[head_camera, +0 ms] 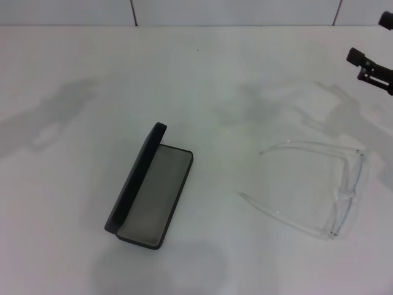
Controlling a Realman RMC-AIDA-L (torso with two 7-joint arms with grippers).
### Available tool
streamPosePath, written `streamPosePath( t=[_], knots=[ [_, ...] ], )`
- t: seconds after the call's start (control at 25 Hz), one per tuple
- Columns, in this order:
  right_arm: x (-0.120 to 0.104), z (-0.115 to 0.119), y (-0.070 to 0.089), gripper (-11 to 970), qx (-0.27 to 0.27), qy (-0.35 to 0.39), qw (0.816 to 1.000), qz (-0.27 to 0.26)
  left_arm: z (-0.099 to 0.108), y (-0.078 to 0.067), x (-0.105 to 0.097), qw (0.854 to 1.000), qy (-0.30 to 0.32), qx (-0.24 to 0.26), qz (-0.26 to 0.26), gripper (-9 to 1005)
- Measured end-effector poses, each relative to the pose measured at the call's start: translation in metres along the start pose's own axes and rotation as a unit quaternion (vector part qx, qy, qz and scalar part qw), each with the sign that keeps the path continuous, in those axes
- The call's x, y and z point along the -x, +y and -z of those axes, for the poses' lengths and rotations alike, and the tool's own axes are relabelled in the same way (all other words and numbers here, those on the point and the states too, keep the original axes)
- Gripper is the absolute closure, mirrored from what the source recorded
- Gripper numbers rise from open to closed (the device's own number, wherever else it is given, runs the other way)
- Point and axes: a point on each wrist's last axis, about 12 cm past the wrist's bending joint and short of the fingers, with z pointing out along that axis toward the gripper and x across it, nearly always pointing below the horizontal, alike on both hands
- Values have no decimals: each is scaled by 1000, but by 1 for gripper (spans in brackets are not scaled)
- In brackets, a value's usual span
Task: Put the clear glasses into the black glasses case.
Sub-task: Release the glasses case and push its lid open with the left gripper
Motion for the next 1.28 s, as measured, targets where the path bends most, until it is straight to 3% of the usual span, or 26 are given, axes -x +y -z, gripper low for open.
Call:
streamPosePath(
  t=[0.08, 0.28, 0.32, 0.36, 0.48, 0.6, 0.8, 1.04, 1.16, 1.28],
  knots=[
    [1, -3, 0, 117, 2, -2, 1000, -8, 12, -3, 0, 999, -29, 14, -18, 628],
    [2, -5, -1, 117, 5, -3, 1000, -20, 22, -9, 11, 995, 33, 44, -82, 633],
    [2, -5, -1, 117, 5, -2, 1000, -22, 23, -12, 13, 991, 52, 55, -109, 634],
    [2, -5, -1, 118, 5, -1, 1000, -23, 27, -19, 12, 978, 81, 88, -171, 636],
    [0, -6, -1, 118, 2, 5, 1000, -24, 28, -24, 10, 961, 115, 129, -217, 643],
    [-2, -7, -2, 118, -2, 11, 1000, -25, 23, -19, 10, 943, 183, 187, -206, 647],
    [-7, -13, -1, 117, -8, 33, 999, -30, 4, -9, 5, 896, 296, 288, -162, 640],
    [-10, -22, -1, 117, -9, 47, 998, -30, -16, 0, -6, 806, 415, 405, -121, 633],
    [-10, -23, -1, 117, -8, 45, 999, -29, -22, 2, -11, 782, 446, 424, -102, 629],
    [-9, -24, -1, 117, -7, 45, 999, -28, -26, 1, -15, 767, 474, 426, -78, 624]
  ],
)
